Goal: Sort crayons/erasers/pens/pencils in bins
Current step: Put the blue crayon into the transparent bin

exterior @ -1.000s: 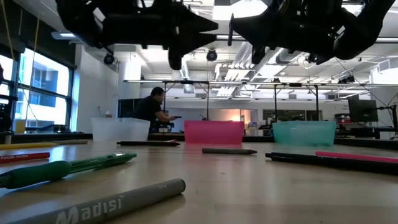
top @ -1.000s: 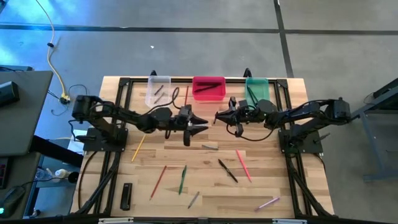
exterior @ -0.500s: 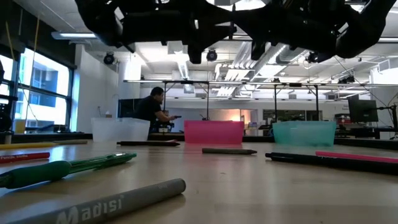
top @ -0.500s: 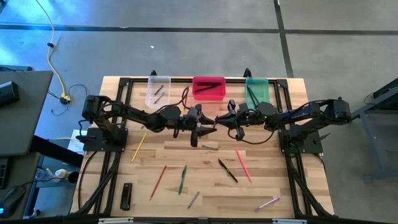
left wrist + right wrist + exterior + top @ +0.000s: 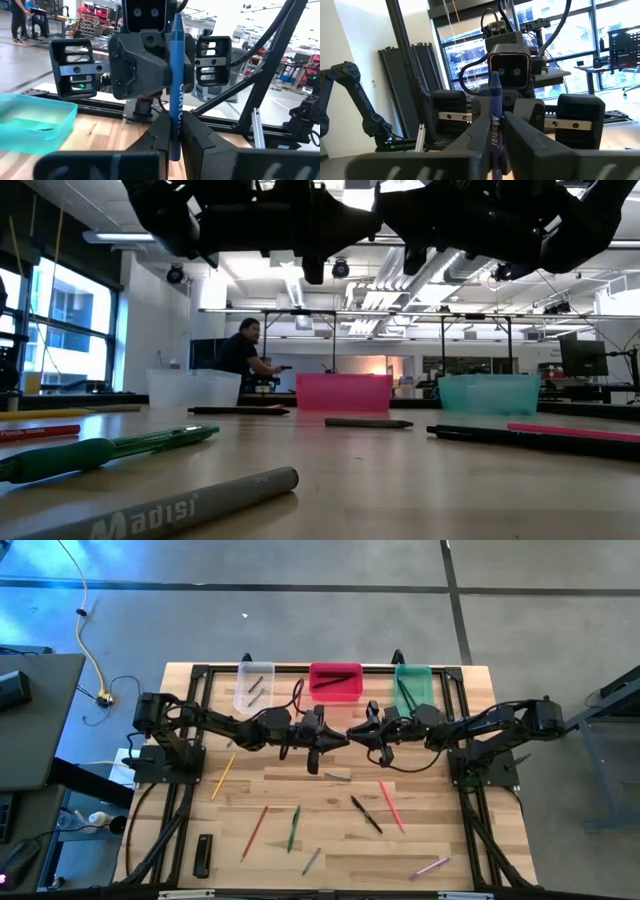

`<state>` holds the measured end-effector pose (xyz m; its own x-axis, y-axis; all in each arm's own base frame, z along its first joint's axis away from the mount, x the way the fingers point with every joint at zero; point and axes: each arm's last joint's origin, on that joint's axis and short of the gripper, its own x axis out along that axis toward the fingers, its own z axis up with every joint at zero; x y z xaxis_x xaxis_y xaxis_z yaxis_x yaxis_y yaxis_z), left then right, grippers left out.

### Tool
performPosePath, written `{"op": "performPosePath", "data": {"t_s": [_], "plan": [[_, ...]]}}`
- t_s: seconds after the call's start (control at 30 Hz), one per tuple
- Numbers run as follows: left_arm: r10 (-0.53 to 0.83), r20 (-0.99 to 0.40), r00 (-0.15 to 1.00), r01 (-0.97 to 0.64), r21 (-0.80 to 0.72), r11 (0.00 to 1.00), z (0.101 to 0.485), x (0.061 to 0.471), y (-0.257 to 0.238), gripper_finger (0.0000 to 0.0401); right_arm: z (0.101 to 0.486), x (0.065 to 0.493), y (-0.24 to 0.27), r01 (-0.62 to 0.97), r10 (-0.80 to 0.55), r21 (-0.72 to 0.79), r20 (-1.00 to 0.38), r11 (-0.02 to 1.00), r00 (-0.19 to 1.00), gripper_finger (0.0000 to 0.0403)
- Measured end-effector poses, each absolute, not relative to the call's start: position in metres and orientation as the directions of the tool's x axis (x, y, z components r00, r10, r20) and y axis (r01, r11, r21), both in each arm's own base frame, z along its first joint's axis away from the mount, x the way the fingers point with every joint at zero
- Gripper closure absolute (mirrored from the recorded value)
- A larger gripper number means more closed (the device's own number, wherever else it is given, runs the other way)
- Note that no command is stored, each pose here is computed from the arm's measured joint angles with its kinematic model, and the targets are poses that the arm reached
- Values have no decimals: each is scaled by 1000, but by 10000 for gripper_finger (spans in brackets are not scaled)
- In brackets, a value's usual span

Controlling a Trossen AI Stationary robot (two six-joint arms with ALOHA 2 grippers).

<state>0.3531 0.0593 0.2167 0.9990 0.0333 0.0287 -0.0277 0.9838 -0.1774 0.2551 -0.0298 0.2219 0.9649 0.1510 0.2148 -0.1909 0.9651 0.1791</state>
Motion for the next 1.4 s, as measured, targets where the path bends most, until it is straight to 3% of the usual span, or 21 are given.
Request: {"op": "performPosePath", "data": {"t_s": [0.37,0.6,0.83,1.17,1.4], "plan": [[49,-15,999,-50,-164,985,225,346,64,393,241,244,-30,-185,144,127,275,975,951,228],[102,-90,991,-111,-108,988,240,333,63,394,260,225,-32,-131,120,24,263,991,957,207],[217,-188,958,-233,-69,970,260,307,68,395,260,207,-34,-54,60,-54,114,997,992,248],[455,-442,773,-527,-48,848,275,248,85,395,241,198,-38,136,-143,-62,-138,989,980,390],[579,-600,552,-749,-52,660,264,211,125,395,235,200,-39,154,-163,-65,-177,986,971,388]]}}
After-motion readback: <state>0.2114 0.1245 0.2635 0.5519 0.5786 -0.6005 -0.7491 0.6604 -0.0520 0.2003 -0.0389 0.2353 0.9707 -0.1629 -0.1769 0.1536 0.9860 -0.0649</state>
